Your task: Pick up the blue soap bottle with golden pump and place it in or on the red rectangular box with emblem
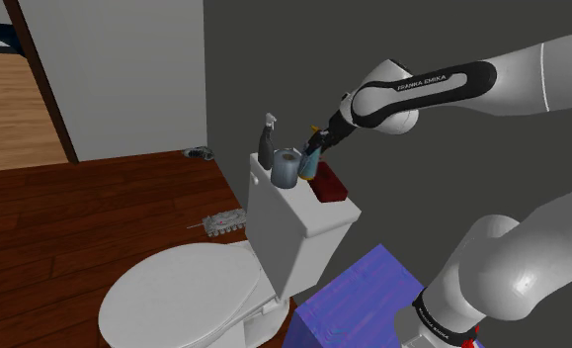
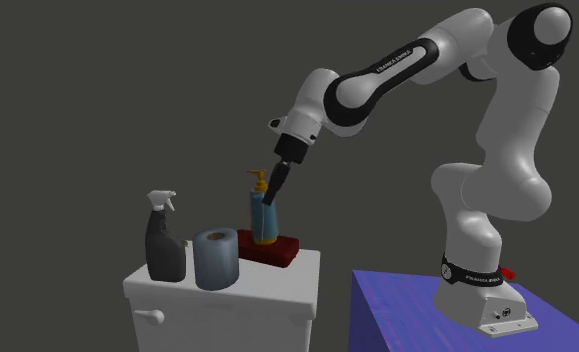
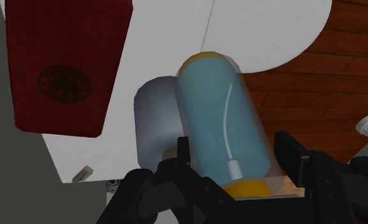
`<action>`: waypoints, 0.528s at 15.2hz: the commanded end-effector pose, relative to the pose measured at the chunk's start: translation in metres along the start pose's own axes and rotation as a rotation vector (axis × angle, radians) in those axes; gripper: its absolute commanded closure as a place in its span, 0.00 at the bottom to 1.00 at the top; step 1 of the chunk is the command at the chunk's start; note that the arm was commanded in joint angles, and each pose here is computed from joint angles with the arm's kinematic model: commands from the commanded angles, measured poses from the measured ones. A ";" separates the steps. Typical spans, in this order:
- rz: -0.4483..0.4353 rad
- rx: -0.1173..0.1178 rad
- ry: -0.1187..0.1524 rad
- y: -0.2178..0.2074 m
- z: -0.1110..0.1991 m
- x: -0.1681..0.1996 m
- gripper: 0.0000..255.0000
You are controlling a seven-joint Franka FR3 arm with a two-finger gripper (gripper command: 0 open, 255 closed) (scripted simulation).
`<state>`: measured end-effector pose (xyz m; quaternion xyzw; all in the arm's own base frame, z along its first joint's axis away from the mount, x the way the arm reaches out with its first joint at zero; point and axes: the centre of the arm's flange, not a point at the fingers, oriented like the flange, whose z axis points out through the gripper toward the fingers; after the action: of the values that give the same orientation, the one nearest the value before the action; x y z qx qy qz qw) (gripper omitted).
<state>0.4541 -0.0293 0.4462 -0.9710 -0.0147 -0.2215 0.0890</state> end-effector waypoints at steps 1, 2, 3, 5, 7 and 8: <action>0.000 0.000 0.000 0.020 -0.006 0.004 1.00; 0.000 0.000 0.000 0.032 -0.008 0.007 1.00; 0.000 0.000 0.000 0.045 -0.011 0.009 1.00; 0.000 0.000 0.000 0.070 -0.017 0.014 1.00; 0.000 0.000 0.000 0.096 -0.022 0.019 1.00; 0.000 0.000 0.000 0.108 -0.025 0.021 1.00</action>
<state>0.4686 -0.1335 0.4635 -0.9700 -0.0090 -0.2262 0.0883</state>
